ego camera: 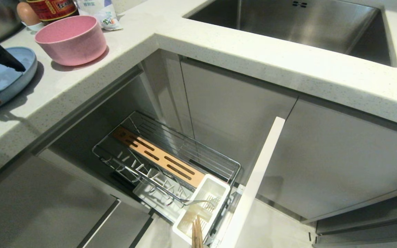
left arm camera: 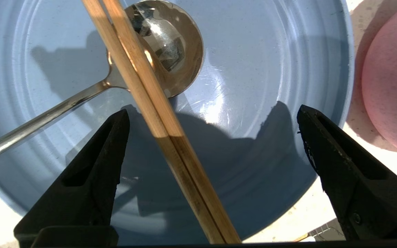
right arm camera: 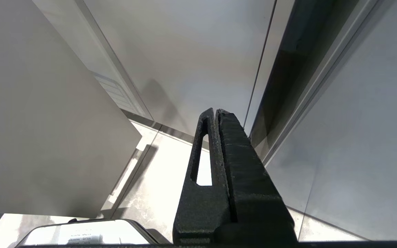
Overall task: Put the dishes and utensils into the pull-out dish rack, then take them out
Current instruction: Pick up the chopsticks and place it in the cupboard
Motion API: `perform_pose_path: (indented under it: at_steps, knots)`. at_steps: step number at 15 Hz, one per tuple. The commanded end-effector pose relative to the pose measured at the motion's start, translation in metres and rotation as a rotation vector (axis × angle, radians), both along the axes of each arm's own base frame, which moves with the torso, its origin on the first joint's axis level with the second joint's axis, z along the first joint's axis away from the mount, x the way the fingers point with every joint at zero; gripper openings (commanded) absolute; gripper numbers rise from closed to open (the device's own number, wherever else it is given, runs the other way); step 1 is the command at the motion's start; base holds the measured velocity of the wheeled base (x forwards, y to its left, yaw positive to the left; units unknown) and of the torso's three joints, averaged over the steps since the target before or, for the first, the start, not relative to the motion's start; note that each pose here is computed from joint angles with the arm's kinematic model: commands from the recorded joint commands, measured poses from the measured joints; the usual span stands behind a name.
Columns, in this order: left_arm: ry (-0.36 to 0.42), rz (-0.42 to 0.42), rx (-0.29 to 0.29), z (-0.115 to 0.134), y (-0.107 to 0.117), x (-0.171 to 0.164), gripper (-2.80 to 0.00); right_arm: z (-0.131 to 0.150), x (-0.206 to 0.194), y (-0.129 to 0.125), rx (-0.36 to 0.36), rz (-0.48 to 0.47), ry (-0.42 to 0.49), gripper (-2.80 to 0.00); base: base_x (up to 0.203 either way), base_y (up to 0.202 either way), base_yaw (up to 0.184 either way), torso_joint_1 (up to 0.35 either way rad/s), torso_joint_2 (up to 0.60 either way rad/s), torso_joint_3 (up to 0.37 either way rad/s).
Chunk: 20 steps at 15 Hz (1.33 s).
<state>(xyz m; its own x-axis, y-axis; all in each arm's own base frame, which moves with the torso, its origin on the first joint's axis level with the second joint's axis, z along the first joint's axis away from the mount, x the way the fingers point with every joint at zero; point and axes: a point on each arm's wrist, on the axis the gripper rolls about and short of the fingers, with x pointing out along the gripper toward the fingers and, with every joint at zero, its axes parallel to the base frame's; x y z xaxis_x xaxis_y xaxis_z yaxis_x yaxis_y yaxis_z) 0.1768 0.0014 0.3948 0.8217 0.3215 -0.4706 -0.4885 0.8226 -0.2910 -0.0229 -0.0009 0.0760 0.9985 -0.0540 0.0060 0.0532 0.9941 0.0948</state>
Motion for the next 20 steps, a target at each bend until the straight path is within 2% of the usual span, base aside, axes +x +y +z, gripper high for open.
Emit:
perform_pose_path:
  at_steps: [1, 8, 9, 20]
  knots:
    - [0.014, 0.004, -0.001, -0.0022, -0.0001, 0.0039, 0.0, 0.0, -0.0003, 0.0, 0.0, 0.0, -0.004, -2.8, 0.0, 0.0, 0.0, 0.0, 0.0, 0.0]
    - [0.018, -0.003, -0.003, -0.003, -0.0012, 0.0047, 0.0, 0.0, -0.0002, 0.0, 0.0, 0.0, -0.003, -2.8, 0.0, 0.0, 0.0, 0.0, 0.0, 0.0]
    - [0.024, -0.003, -0.002, -0.0041, -0.0013, 0.0069, -2.8, 0.0, -0.0002, 0.0, 0.0, -0.001, -0.004, -2.8, 0.0, 0.0, 0.0, 0.0, 0.0, 0.0]
    - [0.038, -0.012, -0.003, -0.0067, -0.0029, 0.012, -2.8, 0.0, -0.0002, 0.0, 0.0, 0.0, -0.003, -2.8, 0.0, 0.0, 0.0, 0.0, 0.0, 0.0]
